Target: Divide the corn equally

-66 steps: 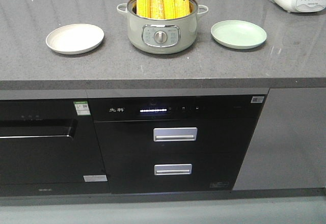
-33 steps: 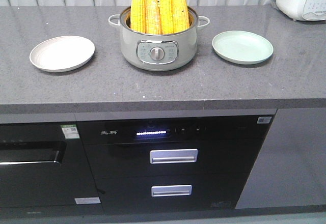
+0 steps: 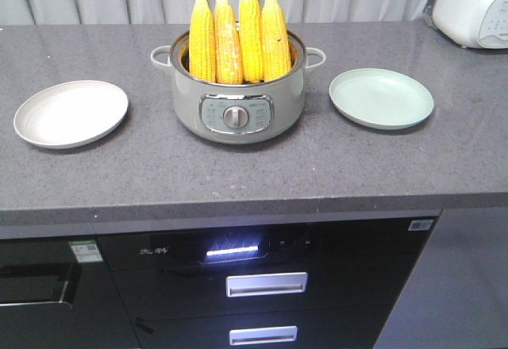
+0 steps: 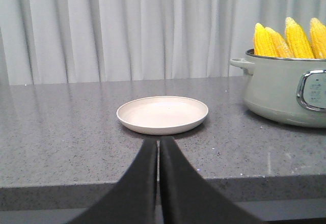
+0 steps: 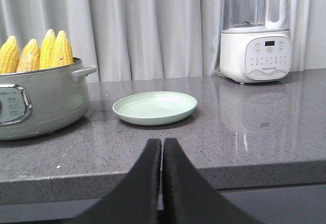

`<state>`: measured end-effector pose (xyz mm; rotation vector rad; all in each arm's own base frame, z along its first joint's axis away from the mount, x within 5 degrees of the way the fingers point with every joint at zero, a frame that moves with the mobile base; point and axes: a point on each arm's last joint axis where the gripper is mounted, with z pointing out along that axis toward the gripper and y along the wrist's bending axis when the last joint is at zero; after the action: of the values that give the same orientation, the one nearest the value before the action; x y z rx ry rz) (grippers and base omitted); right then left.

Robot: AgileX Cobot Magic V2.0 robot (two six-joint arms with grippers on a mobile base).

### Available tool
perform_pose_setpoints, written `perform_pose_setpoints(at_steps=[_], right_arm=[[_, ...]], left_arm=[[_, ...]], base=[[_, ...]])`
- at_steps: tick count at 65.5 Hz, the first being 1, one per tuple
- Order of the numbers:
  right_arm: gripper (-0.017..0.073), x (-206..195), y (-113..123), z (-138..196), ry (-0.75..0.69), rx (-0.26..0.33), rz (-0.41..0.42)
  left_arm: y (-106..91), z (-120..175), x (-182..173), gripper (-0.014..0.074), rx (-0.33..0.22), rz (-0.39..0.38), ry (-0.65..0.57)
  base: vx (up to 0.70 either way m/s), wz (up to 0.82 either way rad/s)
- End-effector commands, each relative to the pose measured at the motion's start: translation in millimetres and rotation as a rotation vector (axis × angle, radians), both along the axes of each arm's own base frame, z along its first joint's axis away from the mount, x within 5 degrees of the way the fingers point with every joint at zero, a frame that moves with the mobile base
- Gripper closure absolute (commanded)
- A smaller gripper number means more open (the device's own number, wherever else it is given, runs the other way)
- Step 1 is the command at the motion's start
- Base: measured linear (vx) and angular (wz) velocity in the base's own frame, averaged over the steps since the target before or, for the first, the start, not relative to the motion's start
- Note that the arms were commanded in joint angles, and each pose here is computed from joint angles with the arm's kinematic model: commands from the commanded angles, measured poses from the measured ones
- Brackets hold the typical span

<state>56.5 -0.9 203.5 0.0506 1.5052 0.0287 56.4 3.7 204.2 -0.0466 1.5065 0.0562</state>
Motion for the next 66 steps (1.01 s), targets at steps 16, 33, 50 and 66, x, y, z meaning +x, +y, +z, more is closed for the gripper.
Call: perform_pose_setpoints(at_steps=[16, 33, 50, 66], right_arm=[[0.0566, -0.6, 0.2, 4.5, -0.070, -0.017, 0.000], [0.0566, -0.6, 0.2, 4.5, -0.070, -0.017, 0.000], [0.0566, -0.6, 0.2, 4.5, -0.070, -0.017, 0.000], [0.0566, -0.6, 0.2, 4.5, -0.070, -0.017, 0.000]], left_arm=[[-0.4, 2.9, -1.3, 0.0600, -0.013, -0.006, -0.074], [-0.4, 2.9, -1.3, 0.0600, -0.013, -0.006, -0.074], [-0.4, 2.9, -1.3, 0.0600, -0.013, -0.006, -0.074], [-0.4, 2.9, -1.3, 0.0600, -0.013, -0.006, -0.074]], base=[[0.15, 0.00], [0.13, 0.03], [0.11, 0.04], [0.09, 0.01]])
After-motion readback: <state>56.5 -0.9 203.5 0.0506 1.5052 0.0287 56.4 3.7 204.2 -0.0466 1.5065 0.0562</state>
